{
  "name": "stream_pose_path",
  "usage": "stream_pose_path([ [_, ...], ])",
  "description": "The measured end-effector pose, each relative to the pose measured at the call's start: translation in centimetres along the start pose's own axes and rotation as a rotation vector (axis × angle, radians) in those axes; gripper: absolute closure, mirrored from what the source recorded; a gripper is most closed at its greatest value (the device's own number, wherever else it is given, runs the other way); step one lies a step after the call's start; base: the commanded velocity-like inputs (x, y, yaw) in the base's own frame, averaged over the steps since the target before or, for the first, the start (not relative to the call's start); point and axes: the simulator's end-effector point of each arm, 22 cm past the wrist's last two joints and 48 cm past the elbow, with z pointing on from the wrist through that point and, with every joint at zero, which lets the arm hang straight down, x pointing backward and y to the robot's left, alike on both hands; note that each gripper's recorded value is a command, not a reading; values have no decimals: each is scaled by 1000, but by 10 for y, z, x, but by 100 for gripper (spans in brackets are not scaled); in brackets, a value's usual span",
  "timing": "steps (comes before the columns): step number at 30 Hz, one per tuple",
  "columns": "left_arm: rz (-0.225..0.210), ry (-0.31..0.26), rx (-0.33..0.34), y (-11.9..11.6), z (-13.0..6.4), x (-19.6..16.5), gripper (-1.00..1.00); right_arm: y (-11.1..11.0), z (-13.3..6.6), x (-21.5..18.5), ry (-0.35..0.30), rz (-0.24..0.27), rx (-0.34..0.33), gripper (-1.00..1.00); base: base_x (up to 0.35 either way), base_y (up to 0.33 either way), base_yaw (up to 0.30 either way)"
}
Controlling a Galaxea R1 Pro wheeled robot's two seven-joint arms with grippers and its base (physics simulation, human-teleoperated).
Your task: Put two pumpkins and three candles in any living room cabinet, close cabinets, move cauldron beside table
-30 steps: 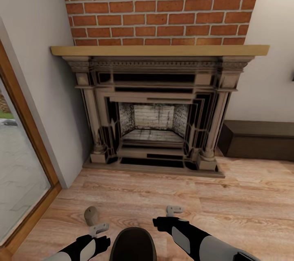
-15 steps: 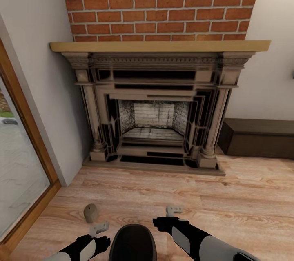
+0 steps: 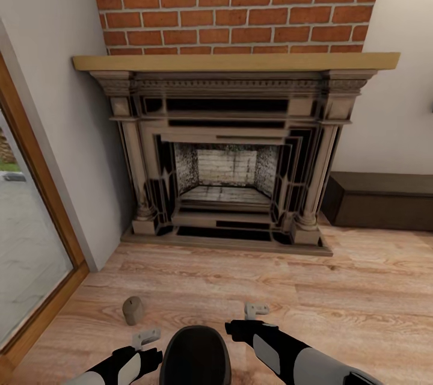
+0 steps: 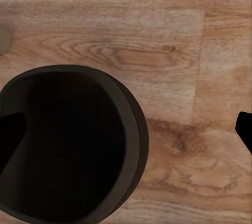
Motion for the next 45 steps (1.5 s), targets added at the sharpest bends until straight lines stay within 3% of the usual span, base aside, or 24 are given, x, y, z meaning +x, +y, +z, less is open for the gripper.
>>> stream_pose_path([
  [8,0,0,2,1,14,9,-100,-4,12,12,0,0,0,-100,0,0,0],
  [15,1,0,53,-5,27,17,-100,-6,22,23,-1,-2,-3,-100,0,0,0],
  [23,-1,0,64,-3,41,27,-100,-6,33,37,9,-5,-10,-100,0,0,0],
  [31,4,0,163,-18,54,36,-100,-9,45,52,15,-7,-13,-100,0,0,0],
  [37,5,0,174,-17,64,44,-100,-10,53,66,22,-67,-13,-100,0,0,0],
  [45,4,0,176,-15,79,54,-100,-13,65,80,23,-81,-12,-100,0,0,0],
])
